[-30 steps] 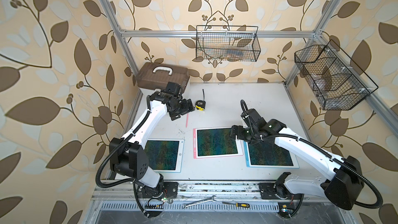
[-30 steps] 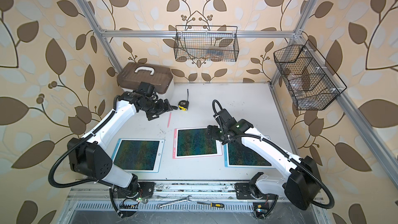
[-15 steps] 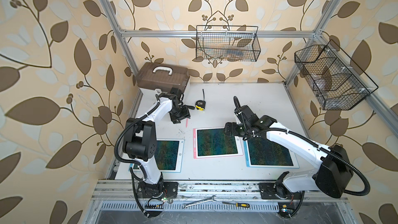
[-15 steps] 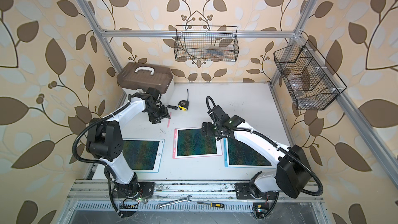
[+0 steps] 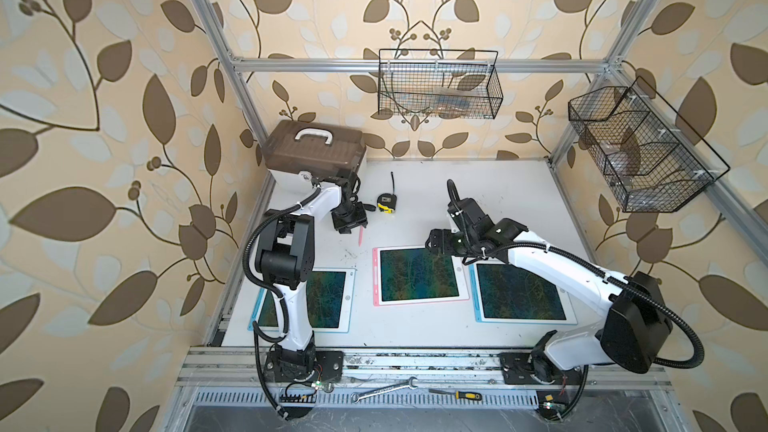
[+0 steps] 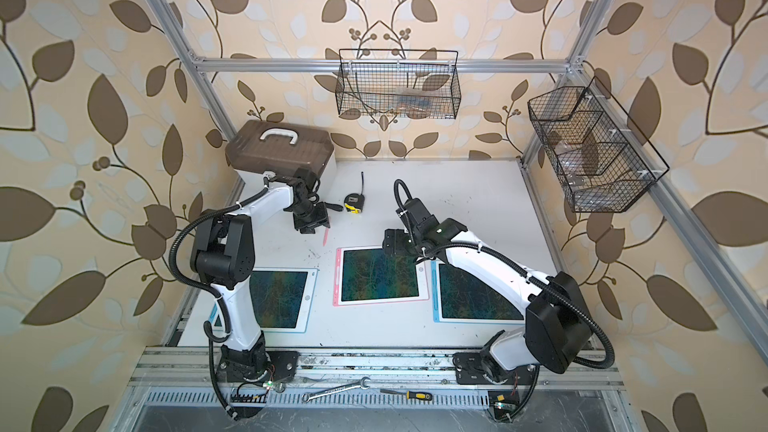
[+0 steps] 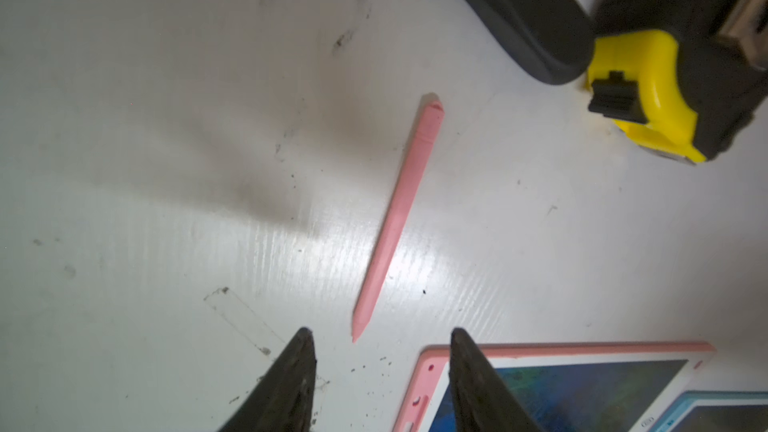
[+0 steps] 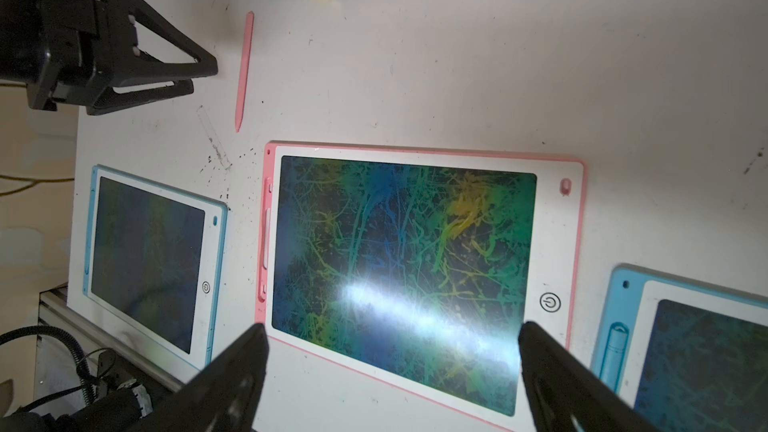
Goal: Place the stylus back onto the writing tablet
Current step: Move the stylus to the center of the board.
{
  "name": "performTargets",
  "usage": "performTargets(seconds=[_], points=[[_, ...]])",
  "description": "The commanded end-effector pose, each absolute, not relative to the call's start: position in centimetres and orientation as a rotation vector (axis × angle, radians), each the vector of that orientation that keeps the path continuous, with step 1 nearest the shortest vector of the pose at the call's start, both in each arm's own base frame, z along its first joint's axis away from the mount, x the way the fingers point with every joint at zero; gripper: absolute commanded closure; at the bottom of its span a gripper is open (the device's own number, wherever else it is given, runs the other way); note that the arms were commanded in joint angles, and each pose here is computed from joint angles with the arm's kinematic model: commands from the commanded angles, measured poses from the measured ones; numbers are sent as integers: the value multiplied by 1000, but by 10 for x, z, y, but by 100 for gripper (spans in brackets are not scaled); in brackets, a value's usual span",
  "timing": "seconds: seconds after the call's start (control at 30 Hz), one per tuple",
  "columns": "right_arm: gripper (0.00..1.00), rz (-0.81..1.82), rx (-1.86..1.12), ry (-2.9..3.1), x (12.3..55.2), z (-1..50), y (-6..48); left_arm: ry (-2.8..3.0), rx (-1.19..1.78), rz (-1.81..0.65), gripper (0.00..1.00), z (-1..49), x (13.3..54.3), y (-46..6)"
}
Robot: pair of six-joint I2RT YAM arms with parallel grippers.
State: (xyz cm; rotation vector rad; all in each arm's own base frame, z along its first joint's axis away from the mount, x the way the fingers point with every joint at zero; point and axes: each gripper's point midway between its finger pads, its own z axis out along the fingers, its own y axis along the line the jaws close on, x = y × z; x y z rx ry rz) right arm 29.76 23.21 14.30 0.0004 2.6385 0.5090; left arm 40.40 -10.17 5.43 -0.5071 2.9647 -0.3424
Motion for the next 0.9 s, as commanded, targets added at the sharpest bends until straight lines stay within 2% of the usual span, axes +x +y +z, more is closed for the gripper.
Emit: performTargets(seconds=[0.0,0.2,0.73,0.87], points=[[6,504,-13,2612,306,151,238,2947,-493,-303,50,53,415,-98],[6,500,-11,2617,307,149,238,2969,-481,-283,57,39,416,-103],[7,483,1,2629,304,147,230,3014,-448,-116,68,6,409,-112],[7,480,15,2627,302,147,226,3027,-446,-80,76,2,401,-114]])
